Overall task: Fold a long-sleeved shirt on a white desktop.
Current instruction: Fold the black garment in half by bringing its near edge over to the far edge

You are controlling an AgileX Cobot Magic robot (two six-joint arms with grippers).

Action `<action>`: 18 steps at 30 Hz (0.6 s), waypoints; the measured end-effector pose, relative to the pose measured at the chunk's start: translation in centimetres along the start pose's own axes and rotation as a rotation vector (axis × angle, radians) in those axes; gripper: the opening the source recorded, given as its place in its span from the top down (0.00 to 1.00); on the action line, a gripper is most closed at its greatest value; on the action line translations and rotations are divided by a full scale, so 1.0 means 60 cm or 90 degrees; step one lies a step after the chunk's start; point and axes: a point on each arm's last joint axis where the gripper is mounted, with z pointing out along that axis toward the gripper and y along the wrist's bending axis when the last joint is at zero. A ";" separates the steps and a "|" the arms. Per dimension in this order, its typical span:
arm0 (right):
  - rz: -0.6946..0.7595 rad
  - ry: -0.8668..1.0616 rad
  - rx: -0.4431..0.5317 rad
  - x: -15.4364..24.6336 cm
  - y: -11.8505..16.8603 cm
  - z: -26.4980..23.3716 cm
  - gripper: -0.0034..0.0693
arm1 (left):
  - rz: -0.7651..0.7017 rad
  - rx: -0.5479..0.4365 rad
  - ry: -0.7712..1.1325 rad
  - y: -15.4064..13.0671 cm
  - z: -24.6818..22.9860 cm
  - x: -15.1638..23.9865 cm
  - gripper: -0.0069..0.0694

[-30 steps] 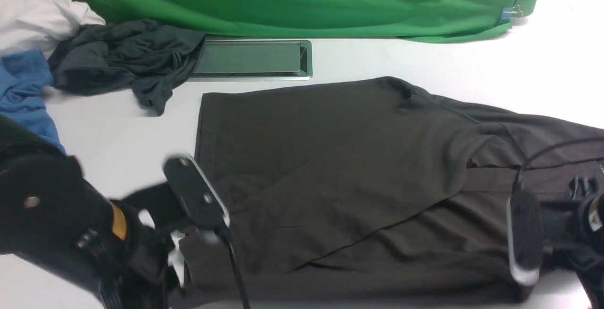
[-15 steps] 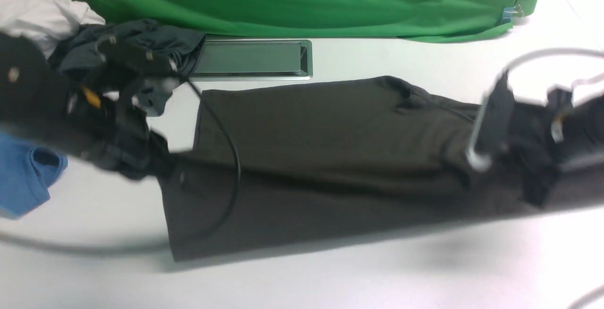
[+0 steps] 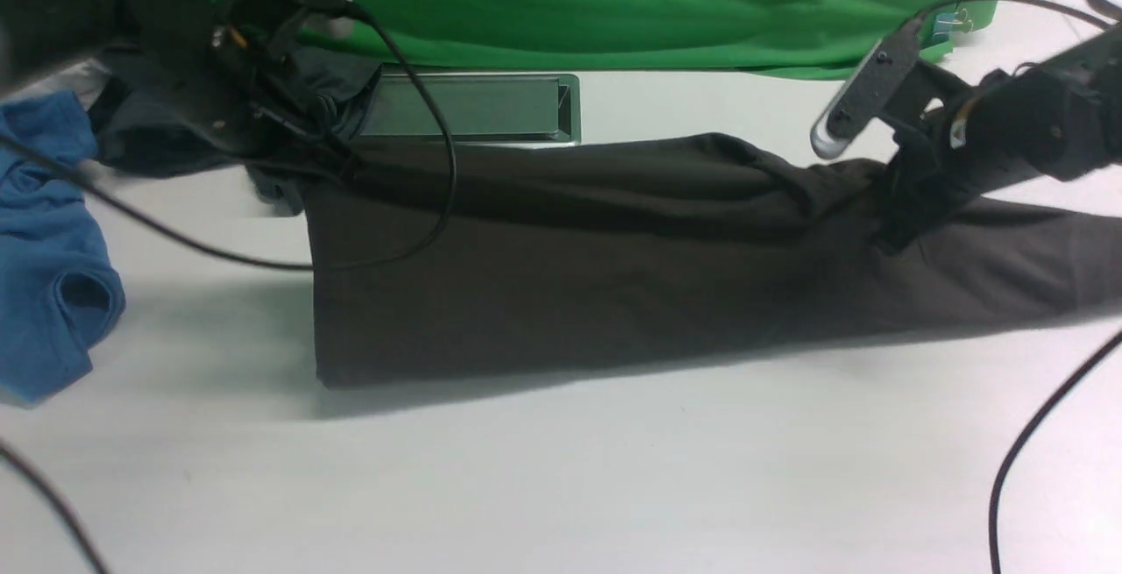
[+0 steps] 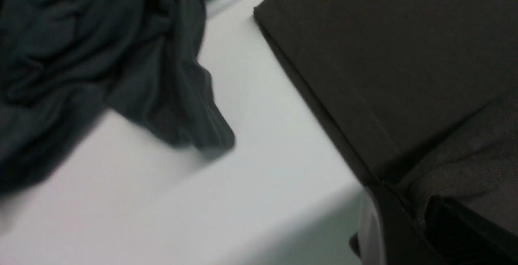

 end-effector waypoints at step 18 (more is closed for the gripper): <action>0.087 -0.114 0.042 -0.012 -0.020 0.095 0.89 | 0.013 -0.075 -0.033 0.037 0.111 -0.047 0.84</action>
